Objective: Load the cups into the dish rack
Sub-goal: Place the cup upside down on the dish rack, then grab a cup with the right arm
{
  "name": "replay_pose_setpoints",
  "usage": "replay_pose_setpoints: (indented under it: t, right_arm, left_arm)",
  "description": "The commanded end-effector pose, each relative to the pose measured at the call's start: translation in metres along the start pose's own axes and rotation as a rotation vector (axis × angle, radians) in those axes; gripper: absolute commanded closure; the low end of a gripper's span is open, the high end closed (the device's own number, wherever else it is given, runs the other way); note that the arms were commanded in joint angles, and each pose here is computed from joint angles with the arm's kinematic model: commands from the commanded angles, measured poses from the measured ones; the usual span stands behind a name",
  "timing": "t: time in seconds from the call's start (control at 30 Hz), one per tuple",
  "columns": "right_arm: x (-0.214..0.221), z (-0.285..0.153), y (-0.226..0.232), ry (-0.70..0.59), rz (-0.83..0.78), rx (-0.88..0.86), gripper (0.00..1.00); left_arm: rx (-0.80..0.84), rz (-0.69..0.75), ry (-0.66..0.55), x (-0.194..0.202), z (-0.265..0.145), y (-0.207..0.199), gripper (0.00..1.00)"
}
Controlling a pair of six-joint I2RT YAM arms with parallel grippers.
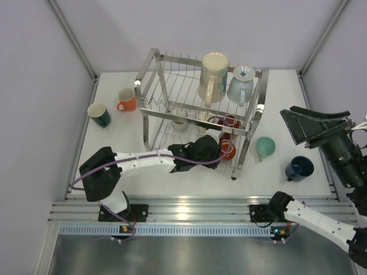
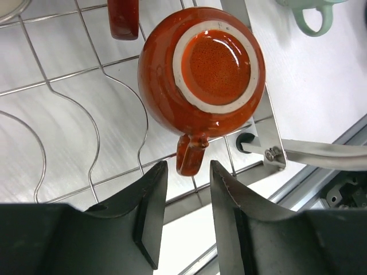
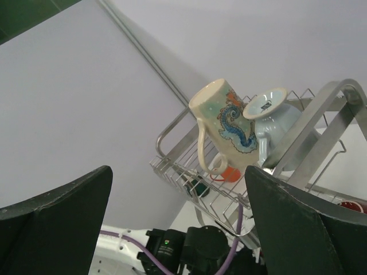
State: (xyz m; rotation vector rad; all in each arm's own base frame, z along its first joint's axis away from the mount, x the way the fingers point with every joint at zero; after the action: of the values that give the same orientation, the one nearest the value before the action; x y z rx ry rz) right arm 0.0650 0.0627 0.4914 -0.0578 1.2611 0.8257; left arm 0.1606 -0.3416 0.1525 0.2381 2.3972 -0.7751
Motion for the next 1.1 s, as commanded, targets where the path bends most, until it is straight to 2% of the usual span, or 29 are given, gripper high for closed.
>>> replay_pose_setpoints:
  t: [0.0, 0.17, 0.33, 0.5, 0.63, 0.8, 1.07]
  right_arm:
    - [0.004, -0.003, -0.010, 0.025, -0.007, 0.090, 0.01]
    - [0.000, -0.008, -0.022, 0.032, -0.034, 0.202, 0.01]
    - [-0.006, -0.007, -0.037, 0.059, -0.121, 0.371, 0.03]
    - [0.001, 0.010, -0.049, 0.164, -0.286, 0.534, 0.06]
    - [-0.012, 0.016, -0.055, 0.135, -0.353, 0.650, 0.12]
    - [-0.020, 0.015, -0.062, 0.138, -0.432, 0.748, 0.15]
    - [-0.019, 0.021, -0.066, 0.208, -0.544, 0.830, 0.19]
  left_arm:
    - [0.047, -0.025, -0.053, -0.011, -0.020, -0.004, 0.59]
    - [0.108, -0.064, -0.057, -0.012, -0.043, -0.006, 0.59]
    - [0.202, -0.088, 0.001, -0.003, -0.069, -0.005, 0.58]
    - [0.294, -0.089, 0.105, 0.014, -0.094, 0.000, 0.57]
    - [0.383, -0.077, 0.166, 0.019, -0.118, -0.001, 0.57]
    - [0.508, -0.061, 0.229, 0.027, -0.144, -0.003, 0.56]
    - [0.684, -0.007, 0.233, 0.019, -0.183, -0.014, 0.53]
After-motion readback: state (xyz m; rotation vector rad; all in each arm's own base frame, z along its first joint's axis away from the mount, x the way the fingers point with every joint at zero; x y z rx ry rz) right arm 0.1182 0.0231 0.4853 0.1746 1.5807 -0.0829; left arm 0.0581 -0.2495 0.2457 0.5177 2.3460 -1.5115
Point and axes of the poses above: each gripper's point midway between its finger pads, its own z axis out along the fingers, its own y axis along the line the jaws close on, x = y × z, the point moved 8 cm from there along -z, back along the fingers, and after that the axes turned 15 degrees about -z, right-handed, at the moved point
